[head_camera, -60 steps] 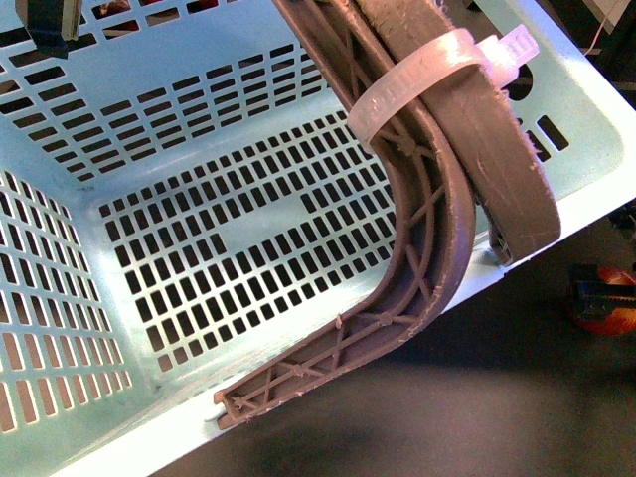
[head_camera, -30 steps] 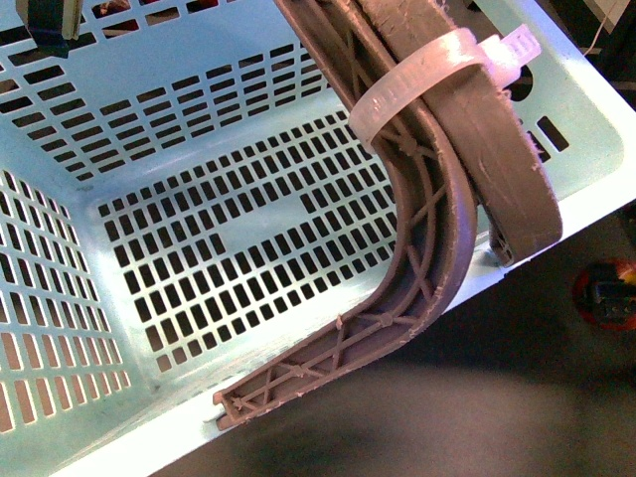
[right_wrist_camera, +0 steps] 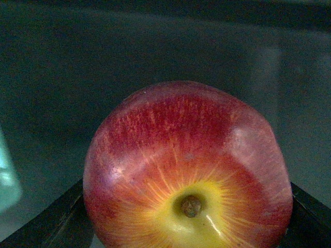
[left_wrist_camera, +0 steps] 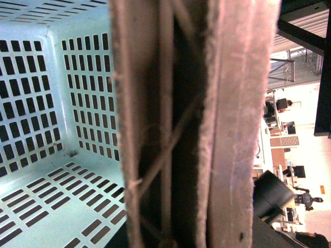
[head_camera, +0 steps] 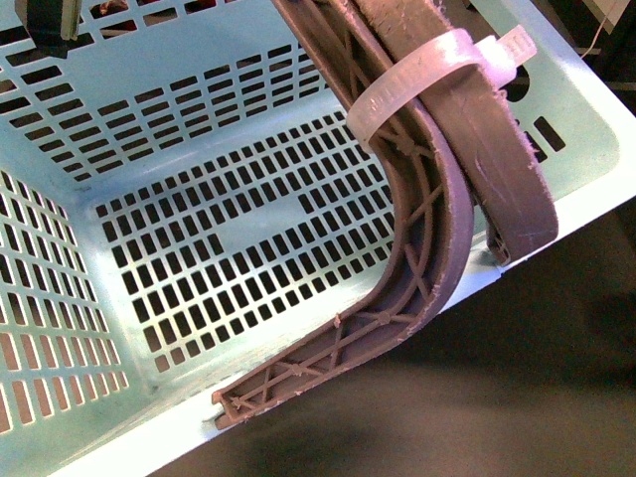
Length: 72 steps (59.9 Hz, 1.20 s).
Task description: Pick apple with right arm and hold basket with left
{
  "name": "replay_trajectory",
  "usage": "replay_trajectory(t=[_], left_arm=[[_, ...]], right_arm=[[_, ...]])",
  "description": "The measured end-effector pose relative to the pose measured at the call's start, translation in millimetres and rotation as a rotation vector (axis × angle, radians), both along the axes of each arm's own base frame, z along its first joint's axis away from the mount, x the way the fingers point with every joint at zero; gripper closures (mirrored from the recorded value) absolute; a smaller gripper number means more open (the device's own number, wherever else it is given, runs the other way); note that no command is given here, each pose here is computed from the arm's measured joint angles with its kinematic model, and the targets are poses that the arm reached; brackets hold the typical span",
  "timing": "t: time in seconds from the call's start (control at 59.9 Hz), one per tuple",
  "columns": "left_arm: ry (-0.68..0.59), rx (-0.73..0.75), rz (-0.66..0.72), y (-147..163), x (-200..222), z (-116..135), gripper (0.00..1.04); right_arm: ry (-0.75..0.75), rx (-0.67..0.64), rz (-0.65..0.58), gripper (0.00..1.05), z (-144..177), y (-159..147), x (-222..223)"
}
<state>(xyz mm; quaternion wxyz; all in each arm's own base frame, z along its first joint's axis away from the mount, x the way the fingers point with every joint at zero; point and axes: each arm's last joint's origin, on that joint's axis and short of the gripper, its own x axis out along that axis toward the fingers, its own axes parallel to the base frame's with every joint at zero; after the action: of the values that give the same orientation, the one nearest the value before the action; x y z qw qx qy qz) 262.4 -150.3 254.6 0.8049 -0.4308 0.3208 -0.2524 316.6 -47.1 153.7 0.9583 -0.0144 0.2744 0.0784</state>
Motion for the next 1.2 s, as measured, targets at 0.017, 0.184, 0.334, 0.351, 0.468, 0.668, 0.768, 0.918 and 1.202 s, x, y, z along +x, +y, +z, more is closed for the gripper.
replay_trajectory(t=[0.017, 0.184, 0.334, 0.351, 0.468, 0.668, 0.768, 0.918, 1.202], left_arm=[[0.000, 0.000, 0.000, 0.0, 0.0, 0.0, 0.89], [0.000, -0.001, -0.001, 0.0, 0.0, 0.0, 0.89], [0.000, 0.000, 0.000, 0.0, 0.0, 0.0, 0.89], [0.000, 0.000, 0.000, 0.0, 0.0, 0.0, 0.89], [0.000, 0.000, 0.000, 0.0, 0.0, 0.0, 0.89], [0.000, 0.000, 0.000, 0.0, 0.0, 0.0, 0.89], [0.000, 0.000, -0.001, 0.0, 0.0, 0.0, 0.89], [0.000, 0.000, 0.000, 0.0, 0.0, 0.0, 0.89], [0.000, 0.000, 0.000, 0.0, 0.0, 0.0, 0.89]], right_arm=[[-0.025, 0.011, 0.012, 0.25, 10.0, 4.1, -2.6], [-0.172, 0.068, 0.099, 0.25, 62.1, 34.5, -18.6], [-0.234, 0.155, 0.224, 0.25, 88.8, 81.9, -33.5], [-0.230, 0.168, 0.237, 0.25, 89.0, 87.4, -34.2], [-0.214, 0.193, 0.285, 0.25, 88.4, 109.5, -37.9], [-0.197, 0.211, 0.372, 0.25, 84.4, 142.7, -44.8], [-0.168, 0.206, 0.403, 0.25, 75.8, 155.5, -46.8], [-0.122, 0.196, 0.430, 0.23, 62.8, 166.5, -49.6], [-0.153, 0.204, 0.396, 0.09, 63.7, 170.2, -49.3]])
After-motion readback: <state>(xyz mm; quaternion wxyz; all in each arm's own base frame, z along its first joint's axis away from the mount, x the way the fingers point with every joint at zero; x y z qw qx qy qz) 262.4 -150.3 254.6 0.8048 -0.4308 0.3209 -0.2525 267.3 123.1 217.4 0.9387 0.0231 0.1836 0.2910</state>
